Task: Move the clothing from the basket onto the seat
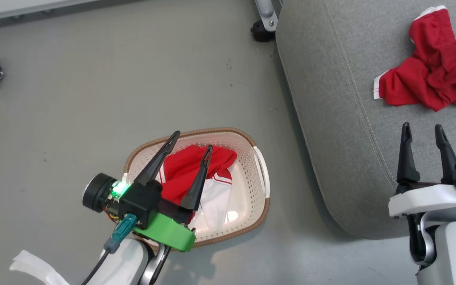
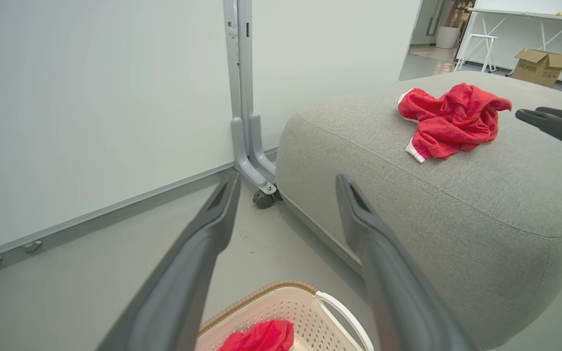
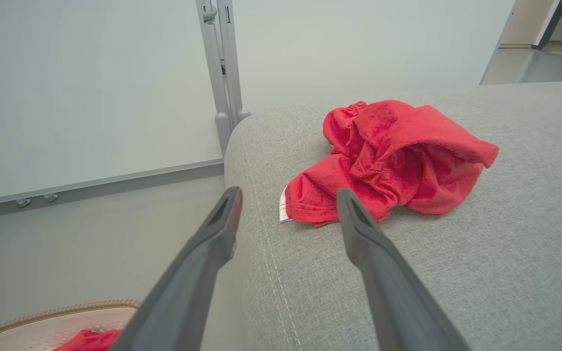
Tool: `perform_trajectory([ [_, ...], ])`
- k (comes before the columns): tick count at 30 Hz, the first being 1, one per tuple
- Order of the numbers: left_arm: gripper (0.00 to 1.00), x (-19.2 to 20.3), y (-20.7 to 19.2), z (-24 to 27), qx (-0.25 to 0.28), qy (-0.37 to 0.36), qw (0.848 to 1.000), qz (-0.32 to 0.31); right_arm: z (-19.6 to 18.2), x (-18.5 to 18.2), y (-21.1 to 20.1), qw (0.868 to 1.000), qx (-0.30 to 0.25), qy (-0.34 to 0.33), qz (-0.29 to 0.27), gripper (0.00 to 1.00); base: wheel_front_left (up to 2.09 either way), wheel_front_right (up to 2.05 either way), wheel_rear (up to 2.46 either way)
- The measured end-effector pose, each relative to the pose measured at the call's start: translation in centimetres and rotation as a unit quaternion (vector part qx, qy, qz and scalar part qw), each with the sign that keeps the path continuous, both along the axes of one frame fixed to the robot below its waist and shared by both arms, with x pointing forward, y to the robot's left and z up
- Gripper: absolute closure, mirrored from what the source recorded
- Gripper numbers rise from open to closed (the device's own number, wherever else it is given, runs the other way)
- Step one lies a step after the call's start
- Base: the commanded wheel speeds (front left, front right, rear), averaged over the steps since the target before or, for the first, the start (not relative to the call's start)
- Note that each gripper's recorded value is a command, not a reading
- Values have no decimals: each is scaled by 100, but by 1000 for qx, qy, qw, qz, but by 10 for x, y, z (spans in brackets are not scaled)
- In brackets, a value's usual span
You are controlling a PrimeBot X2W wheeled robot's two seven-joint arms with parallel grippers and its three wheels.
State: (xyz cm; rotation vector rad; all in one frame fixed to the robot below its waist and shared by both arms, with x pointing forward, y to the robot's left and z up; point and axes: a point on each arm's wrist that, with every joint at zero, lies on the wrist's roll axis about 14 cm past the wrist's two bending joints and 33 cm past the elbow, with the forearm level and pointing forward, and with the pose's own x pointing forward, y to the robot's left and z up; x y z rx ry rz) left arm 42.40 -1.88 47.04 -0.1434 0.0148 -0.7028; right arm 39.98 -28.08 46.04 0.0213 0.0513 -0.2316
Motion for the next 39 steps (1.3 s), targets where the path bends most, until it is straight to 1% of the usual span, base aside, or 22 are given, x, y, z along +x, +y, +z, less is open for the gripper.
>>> perform_trajectory([
  [4, 0, 0, 21, 12, -1, -8, 999, 45, 18, -2, 25, 999, 11, -22, 35, 0, 0, 0, 0],
  [8, 0, 5, 55, 28, -5, -24, 993, 113, 32, -1, 50, 996, 18, -38, 73, 0, 0, 0, 0],
  [14, 0, 2, 119, 43, -3, -37, 974, 222, 50, -1, 80, 991, 23, -56, 117, 0, 0, 0, 0],
  [20, 0, -21, 161, 41, 11, -33, 958, 283, 59, -10, 99, 988, 25, -57, 145, 0, 0, 0, 0],
  [27, 0, -51, 177, 33, 15, -19, 952, 306, 64, -29, 117, 984, 29, -49, 172, 0, 0, 0, 0],
  [34, 0, -72, 176, 27, 18, -12, 952, 305, 65, -48, 127, 981, 34, -42, 186, 0, 0, 0, 0],
  [39, 0, -79, 175, 23, 24, -10, 953, 301, 69, -54, 128, 980, 36, -45, 189, 0, 0, 0, 0],
])
